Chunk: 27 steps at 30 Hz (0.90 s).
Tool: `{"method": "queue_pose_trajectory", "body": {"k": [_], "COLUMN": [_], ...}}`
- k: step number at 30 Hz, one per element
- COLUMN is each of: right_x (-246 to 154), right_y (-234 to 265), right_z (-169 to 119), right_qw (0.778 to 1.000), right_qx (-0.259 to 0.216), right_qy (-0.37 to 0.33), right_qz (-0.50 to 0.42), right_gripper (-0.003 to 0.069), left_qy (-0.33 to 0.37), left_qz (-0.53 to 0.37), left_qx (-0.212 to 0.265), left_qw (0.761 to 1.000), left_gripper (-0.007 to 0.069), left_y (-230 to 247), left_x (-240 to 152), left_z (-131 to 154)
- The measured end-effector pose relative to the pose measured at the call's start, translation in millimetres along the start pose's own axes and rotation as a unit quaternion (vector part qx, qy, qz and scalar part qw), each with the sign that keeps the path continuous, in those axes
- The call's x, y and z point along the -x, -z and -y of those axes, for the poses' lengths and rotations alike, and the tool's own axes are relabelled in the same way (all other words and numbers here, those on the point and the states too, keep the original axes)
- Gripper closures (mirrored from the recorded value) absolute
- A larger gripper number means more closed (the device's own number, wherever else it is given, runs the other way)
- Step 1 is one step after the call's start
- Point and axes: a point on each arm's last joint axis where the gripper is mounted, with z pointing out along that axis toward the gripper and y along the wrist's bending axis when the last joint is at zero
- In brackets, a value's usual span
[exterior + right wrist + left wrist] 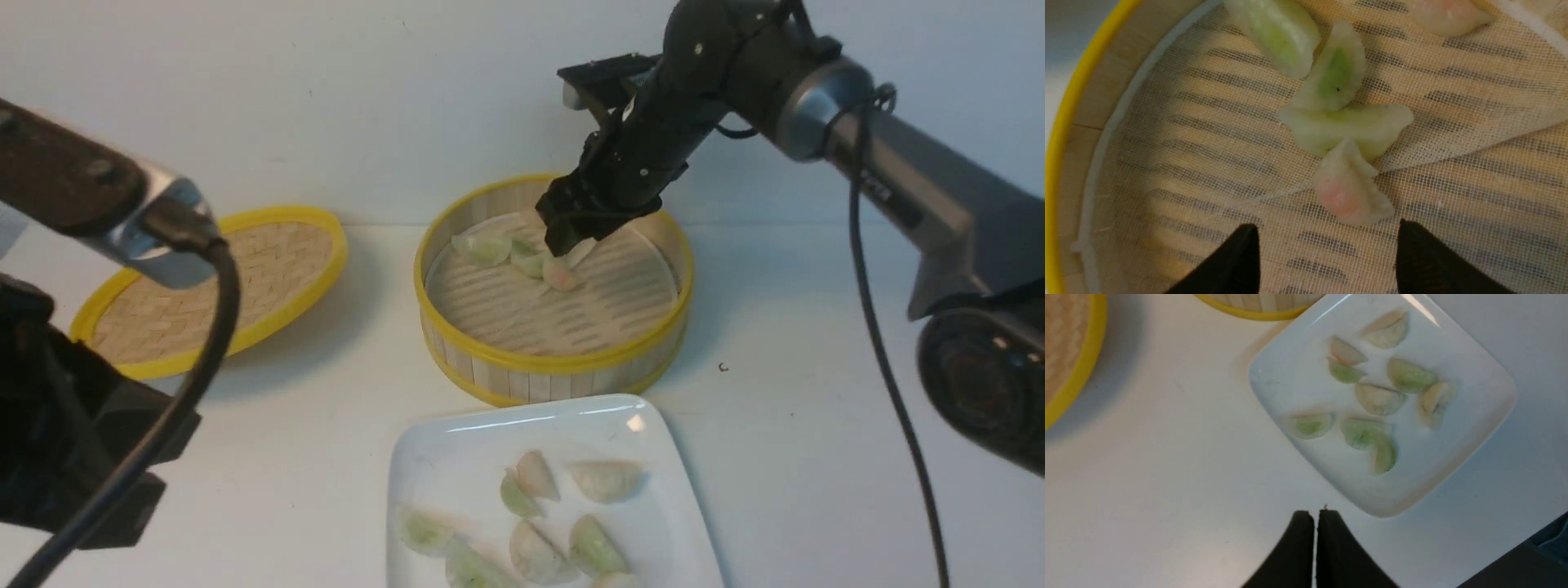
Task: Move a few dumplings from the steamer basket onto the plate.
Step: Use the right arm to grab a dumpling from inside the steamer
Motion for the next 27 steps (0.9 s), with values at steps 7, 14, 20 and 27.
{"method": "queue_pose_trajectory", "body": {"k": [7,14,20,27], "right_x": [-12,-10,-8,3], "right_y": [-43,-55,-51,-11], "right_z": [7,3,5,0], "right_qw": [0.999,1.0,1.0,1.0], "right_qx": [-0.02,-0.018,-0.017,-0.018], "right_qy": [0.01,0.022,0.024,0.001], "right_qz": [-0.031,-0.012,-0.009,0.003], "right_gripper": [0.0216,0.0341,0.0497,0.0496], "left_qy": [0.021,0.031,0.032,0.033], "left_qz": [0.012,0.016,0.016,0.016], "left_qx": [0.073,0.098,0.1,0.1], "left_qw": [0.997,0.995,0.994,0.994], "left_gripper": [0.0631,0.0631,0.0631,0.0631], "left_y": [15,16,16,16], "left_x": [-10,-10,-10,-10], "left_z": [-12,-17,-17,-17]}}
